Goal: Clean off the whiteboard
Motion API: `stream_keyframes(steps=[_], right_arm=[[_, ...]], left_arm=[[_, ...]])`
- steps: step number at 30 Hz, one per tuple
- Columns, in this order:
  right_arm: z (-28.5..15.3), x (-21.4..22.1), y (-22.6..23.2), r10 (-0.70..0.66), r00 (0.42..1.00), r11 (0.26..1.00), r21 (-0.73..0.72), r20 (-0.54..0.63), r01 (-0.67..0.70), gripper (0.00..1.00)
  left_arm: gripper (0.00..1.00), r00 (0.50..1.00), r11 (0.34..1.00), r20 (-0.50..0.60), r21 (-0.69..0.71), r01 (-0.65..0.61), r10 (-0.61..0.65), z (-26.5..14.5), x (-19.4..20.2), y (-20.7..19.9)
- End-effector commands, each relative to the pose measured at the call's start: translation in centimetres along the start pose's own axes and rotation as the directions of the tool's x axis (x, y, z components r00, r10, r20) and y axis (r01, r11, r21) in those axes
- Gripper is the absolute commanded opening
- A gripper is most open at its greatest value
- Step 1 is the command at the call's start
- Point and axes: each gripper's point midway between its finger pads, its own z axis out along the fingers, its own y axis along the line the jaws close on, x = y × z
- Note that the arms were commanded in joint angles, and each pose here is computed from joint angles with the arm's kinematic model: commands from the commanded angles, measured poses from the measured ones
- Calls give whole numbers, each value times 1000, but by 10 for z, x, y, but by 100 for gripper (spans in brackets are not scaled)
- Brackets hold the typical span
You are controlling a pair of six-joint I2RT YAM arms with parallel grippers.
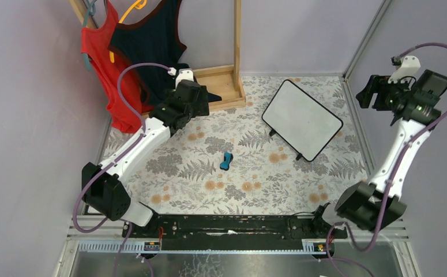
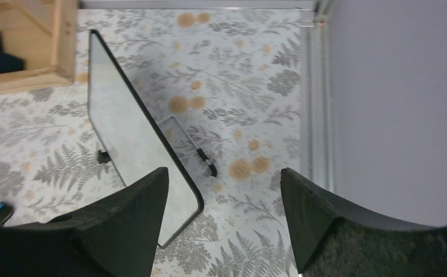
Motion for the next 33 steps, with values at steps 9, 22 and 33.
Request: stream_keyframes(steps=[9,22,33], right_arm=[[-39,28,-33,75,978,894,421,193,-151,82],[-41,101,-36,26,988,846,522,154,-104,99],[-23,141,-30,24,997,875,481,77,-58,99]], left_arm=[[100,974,958,212,-252,137,-84,2,-38,64],[100,982,958,170,-258,123,-80,53,-20,88],[100,984,975,143,-180,127,-102,85,-5,99]])
